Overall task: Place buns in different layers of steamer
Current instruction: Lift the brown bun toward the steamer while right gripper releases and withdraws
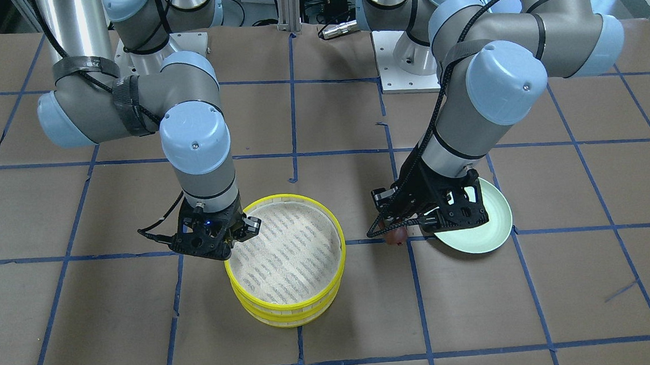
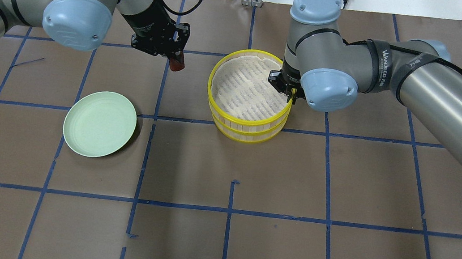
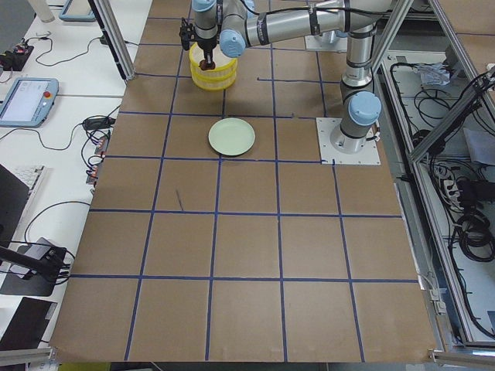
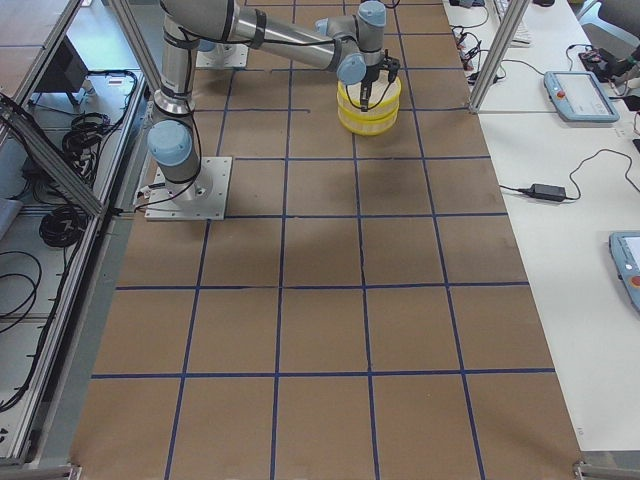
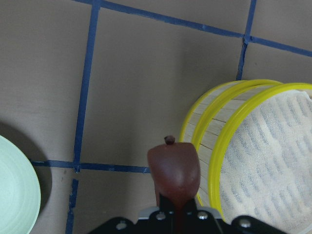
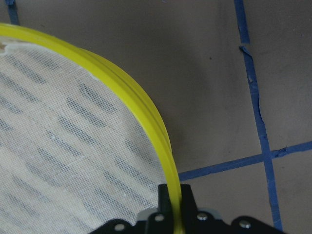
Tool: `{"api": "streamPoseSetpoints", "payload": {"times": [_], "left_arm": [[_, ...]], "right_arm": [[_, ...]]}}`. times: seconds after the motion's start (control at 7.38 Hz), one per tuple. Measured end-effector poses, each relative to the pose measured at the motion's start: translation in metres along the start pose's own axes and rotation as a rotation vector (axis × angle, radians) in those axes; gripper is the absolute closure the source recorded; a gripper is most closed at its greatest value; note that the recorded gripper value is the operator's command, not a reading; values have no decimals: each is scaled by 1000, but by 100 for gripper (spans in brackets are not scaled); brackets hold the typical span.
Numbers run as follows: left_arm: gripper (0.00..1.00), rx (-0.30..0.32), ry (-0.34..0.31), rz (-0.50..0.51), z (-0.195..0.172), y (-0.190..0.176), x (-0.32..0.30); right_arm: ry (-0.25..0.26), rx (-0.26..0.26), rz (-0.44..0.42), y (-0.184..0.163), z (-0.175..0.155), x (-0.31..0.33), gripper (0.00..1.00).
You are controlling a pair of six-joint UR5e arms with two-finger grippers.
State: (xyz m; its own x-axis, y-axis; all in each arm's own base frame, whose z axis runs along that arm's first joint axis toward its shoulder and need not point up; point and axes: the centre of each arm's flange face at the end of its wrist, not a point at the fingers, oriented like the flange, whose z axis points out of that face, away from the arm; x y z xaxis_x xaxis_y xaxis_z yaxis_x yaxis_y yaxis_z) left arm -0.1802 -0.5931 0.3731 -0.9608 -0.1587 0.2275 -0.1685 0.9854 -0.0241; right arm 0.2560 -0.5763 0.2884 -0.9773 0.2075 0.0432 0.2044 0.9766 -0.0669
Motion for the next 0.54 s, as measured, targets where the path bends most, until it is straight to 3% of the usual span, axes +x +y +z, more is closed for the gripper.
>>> {"api": "streamPoseSetpoints", "payload": {"times": [0.54], "left_arm": [[95,-2,-1,1,-1,1,1]], "right_arm": [[0,4,3,-3,0,2,81]]}}
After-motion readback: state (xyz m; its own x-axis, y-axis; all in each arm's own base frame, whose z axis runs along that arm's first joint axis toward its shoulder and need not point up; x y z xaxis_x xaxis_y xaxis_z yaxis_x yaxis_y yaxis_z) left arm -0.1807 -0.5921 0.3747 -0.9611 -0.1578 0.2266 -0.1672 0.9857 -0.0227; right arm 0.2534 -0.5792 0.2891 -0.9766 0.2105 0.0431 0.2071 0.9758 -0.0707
